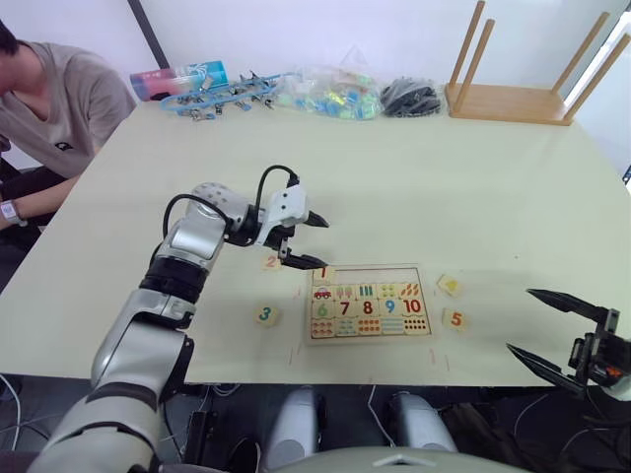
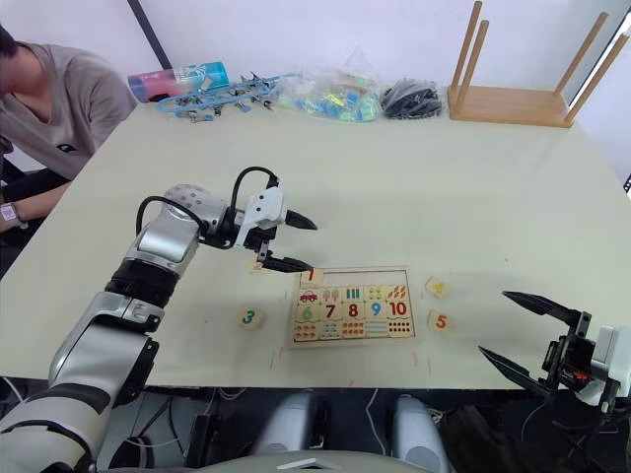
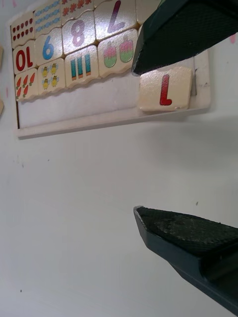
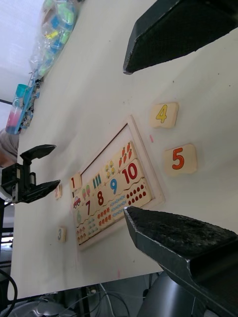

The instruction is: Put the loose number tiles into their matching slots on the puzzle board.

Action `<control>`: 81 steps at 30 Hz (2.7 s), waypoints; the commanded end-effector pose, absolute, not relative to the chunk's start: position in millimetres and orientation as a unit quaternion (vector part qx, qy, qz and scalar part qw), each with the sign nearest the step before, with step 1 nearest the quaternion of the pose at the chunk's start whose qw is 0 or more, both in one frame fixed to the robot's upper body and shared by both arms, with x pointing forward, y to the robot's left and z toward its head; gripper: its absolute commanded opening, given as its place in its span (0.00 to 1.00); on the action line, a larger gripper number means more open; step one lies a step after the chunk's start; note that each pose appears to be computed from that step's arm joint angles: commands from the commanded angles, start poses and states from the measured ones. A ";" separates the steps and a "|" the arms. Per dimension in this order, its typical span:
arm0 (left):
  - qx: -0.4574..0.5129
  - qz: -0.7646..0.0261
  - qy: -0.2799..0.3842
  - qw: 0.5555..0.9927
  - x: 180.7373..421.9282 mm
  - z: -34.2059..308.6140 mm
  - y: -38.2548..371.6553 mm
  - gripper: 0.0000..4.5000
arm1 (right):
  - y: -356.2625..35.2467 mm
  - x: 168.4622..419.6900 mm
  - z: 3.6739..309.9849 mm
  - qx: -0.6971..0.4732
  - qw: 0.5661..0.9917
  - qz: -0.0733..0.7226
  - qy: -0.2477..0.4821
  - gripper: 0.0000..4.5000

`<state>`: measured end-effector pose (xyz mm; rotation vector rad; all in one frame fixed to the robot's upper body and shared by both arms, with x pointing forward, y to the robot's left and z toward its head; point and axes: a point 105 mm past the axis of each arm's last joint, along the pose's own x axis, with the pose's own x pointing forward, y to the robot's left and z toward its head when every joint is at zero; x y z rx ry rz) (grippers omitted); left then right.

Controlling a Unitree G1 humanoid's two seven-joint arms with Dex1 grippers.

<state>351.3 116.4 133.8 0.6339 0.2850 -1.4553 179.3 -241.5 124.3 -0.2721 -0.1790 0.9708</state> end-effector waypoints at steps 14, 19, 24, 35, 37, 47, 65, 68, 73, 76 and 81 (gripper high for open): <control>0.295 -0.669 0.108 0.674 355.5 130.2 107.6 0.01 | -248.6 178.8 131.5 -0.139 0.879 0.445 -0.104 1.00; 0.299 -0.676 0.106 0.665 356.2 124.5 102.9 0.01 | -248.4 179.2 130.3 -0.134 0.881 0.441 -0.106 1.00; 0.303 -0.683 0.110 0.656 354.4 120.2 103.3 0.01 | -247.9 179.1 129.1 -0.134 0.881 0.441 -0.105 1.00; 0.305 -0.681 0.119 0.655 354.3 114.8 110.9 0.01 | -245.1 179.1 128.0 -0.138 0.877 0.448 -0.102 1.00; 0.307 -0.680 0.123 0.654 354.3 113.0 112.9 0.01 | -244.3 179.0 127.8 -0.140 0.876 0.450 -0.101 1.00; 0.303 -0.683 0.124 0.653 353.1 110.4 115.0 0.01 | -244.6 181.0 130.9 -0.142 0.875 0.451 -0.104 1.00; 0.302 -0.689 0.119 0.648 349.7 107.5 114.4 0.01 | -248.7 179.6 129.9 -0.143 0.876 0.449 -0.102 1.00; 0.299 -0.693 0.117 0.646 348.6 107.9 113.7 0.01 | -249.2 178.9 129.1 -0.141 0.877 0.449 -0.101 1.00; 0.297 -0.694 0.119 0.645 348.1 107.4 114.8 0.01 | -249.4 178.6 128.6 -0.141 0.877 0.448 -0.101 1.00; 0.296 -0.694 0.120 0.645 348.0 107.0 115.8 0.01 | -249.3 179.0 127.9 -0.140 0.877 0.449 -0.101 1.00; 0.296 -0.696 0.120 0.643 346.9 106.6 116.4 0.01 | -249.3 178.9 128.0 -0.141 0.877 0.449 -0.100 1.00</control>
